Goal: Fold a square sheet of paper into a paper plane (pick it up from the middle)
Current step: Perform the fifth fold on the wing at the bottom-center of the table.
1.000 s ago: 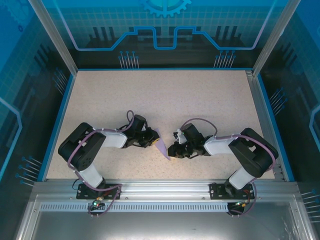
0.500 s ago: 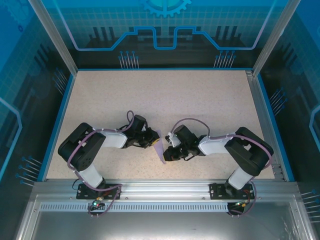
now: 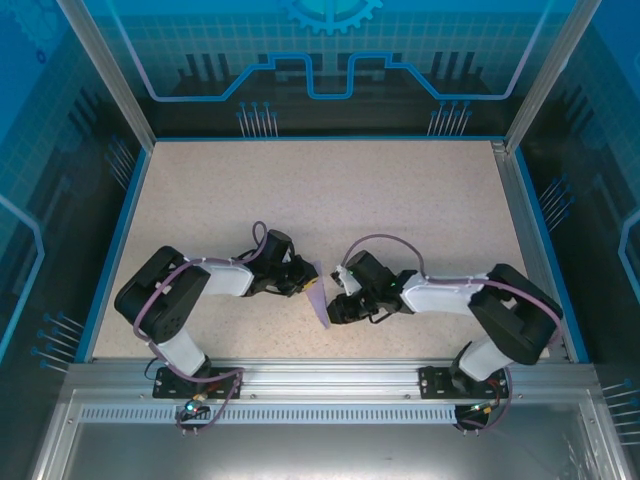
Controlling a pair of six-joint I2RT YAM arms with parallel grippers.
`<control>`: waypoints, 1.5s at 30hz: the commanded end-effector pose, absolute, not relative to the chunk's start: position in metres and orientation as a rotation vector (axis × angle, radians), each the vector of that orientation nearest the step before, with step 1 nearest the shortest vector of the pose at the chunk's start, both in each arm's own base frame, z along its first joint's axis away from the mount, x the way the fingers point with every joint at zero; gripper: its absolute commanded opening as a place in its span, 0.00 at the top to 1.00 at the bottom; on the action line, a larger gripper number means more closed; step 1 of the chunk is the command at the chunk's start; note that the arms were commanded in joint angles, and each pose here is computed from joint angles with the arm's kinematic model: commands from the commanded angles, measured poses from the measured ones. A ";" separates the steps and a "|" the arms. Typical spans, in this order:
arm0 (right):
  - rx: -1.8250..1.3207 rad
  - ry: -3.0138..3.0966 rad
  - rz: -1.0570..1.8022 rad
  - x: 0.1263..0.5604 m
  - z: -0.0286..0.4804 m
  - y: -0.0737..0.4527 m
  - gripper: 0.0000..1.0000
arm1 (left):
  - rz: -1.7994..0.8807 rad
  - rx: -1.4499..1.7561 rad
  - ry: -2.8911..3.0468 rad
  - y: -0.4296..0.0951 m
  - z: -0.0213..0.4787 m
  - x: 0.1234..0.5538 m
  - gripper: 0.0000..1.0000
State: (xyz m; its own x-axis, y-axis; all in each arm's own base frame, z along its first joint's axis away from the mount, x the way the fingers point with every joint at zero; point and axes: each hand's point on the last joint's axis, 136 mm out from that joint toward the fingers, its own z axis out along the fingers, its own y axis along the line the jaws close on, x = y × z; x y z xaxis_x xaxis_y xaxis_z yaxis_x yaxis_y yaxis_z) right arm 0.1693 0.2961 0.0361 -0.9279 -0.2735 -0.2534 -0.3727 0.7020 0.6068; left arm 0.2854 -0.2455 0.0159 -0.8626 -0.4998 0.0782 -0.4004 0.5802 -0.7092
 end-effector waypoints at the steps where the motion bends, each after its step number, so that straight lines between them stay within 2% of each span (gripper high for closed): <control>1: -0.449 2.718 1.039 0.178 0.053 0.297 0.81 | -1.050 -0.825 2.721 -0.229 0.000 0.274 0.82; 5: -0.425 2.674 1.204 0.183 0.064 0.324 0.89 | -1.058 -0.820 2.716 -0.230 0.002 0.275 0.82; 12: -0.378 2.711 1.286 0.191 0.045 0.347 0.91 | -1.075 -0.810 2.707 -0.231 0.004 0.276 0.82; 19: -0.353 2.915 1.138 0.171 -0.008 0.321 0.93 | -1.072 -0.793 2.701 -0.229 0.005 0.278 0.81; 25: -0.388 3.034 0.977 0.156 -0.030 0.298 0.95 | -1.099 -0.783 2.670 -0.223 0.013 0.289 0.79; 45: -0.430 3.109 0.868 0.150 -0.038 0.276 0.96 | -1.129 -0.637 2.587 -0.195 0.014 0.340 0.76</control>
